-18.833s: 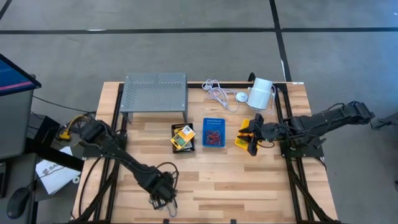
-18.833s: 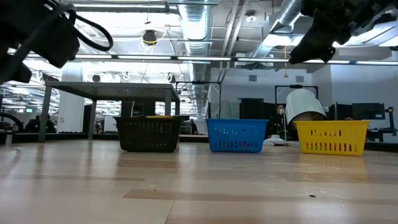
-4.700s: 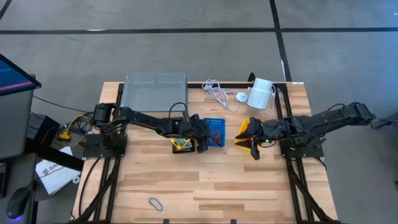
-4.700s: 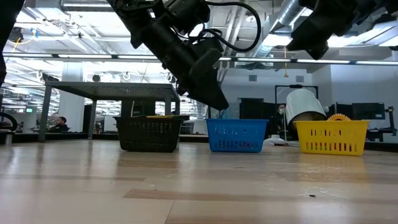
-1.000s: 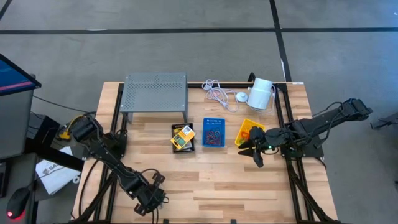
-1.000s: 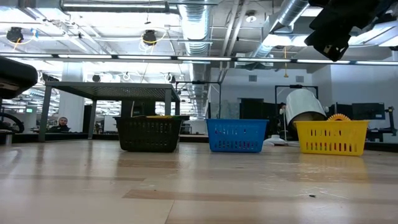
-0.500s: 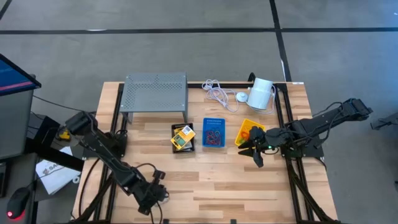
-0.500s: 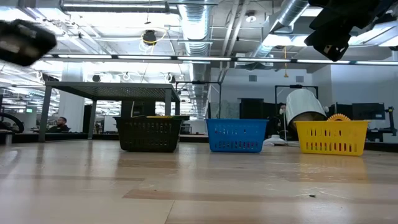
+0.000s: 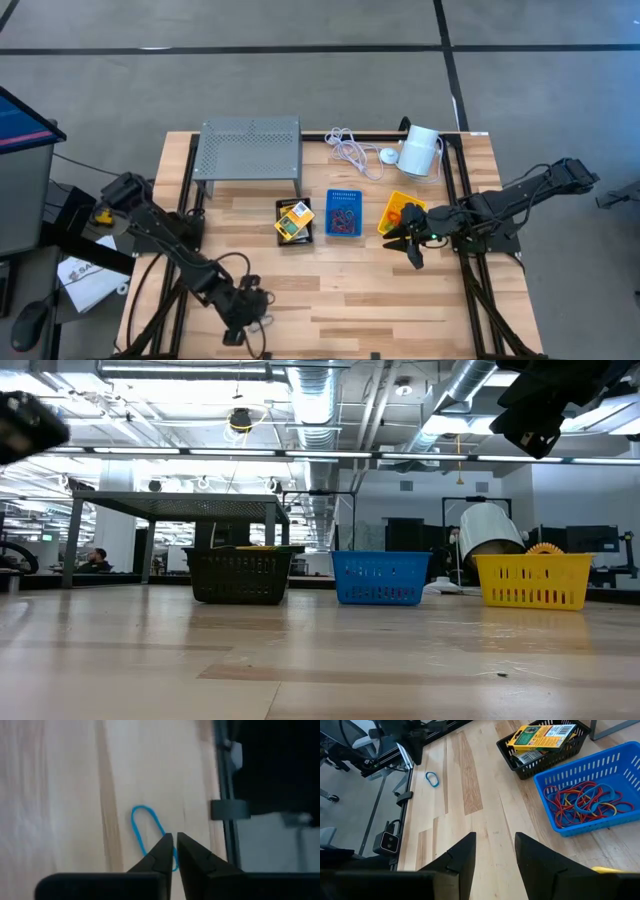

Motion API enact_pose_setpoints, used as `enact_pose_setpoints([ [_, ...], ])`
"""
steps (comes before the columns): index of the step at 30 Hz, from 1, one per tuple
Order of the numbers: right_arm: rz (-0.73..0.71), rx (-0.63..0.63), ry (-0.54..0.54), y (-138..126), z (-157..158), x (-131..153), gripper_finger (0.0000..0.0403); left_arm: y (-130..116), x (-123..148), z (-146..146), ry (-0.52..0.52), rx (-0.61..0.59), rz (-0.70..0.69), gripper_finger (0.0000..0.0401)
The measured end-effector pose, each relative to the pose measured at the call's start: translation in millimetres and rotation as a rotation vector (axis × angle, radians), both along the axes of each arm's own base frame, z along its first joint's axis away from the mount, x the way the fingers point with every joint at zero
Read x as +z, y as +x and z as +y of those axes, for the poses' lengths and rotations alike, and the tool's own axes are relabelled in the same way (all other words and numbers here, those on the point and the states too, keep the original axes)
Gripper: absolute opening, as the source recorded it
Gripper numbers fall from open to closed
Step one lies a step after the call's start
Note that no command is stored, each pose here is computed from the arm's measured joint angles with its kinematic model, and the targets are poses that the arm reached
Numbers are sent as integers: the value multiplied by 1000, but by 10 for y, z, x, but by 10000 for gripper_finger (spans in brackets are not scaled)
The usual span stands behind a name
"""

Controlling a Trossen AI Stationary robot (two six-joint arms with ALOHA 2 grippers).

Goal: Pick & Place Office Desk Supplies
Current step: Put the blue rubber band into the blue basket

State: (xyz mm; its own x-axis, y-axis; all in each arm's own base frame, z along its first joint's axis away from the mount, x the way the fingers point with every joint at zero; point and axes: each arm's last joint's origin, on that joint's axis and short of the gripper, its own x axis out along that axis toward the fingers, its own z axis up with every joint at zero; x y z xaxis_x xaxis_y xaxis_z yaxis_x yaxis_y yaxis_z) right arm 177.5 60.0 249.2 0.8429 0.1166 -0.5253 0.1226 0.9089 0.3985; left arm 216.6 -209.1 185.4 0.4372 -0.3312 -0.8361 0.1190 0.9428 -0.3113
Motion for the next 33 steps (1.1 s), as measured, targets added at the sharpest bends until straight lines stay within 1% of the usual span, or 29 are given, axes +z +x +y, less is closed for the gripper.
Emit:
enact_pose_setpoints([
  [4,0,0,0,0,0,0,132,73,-112,34,-107,177,147,51],
  [6,1,0,0,0,0,-1,132,97,-166,45,-139,261,204,66],
  [8,0,1,-2,0,0,-1,132,108,-208,41,-154,304,237,74],
  [13,4,4,-8,-2,-1,-4,132,100,-262,44,-166,400,296,67],
  [17,18,4,-13,-9,-4,-17,132,109,-241,40,-161,412,291,54],
  [20,18,5,-13,-9,-4,-16,132,137,-197,28,-138,397,249,48],
  [23,17,6,-16,-9,-3,-16,132,156,-171,19,-109,345,207,46],
  [25,17,6,-16,-9,-4,-16,132,156,-170,18,-84,292,188,46],
  [30,19,6,-15,-10,-3,-17,132,121,-187,-40,-7,104,128,46],
  [33,20,15,-16,-16,13,-18,132,113,-257,-68,42,43,120,46],
])
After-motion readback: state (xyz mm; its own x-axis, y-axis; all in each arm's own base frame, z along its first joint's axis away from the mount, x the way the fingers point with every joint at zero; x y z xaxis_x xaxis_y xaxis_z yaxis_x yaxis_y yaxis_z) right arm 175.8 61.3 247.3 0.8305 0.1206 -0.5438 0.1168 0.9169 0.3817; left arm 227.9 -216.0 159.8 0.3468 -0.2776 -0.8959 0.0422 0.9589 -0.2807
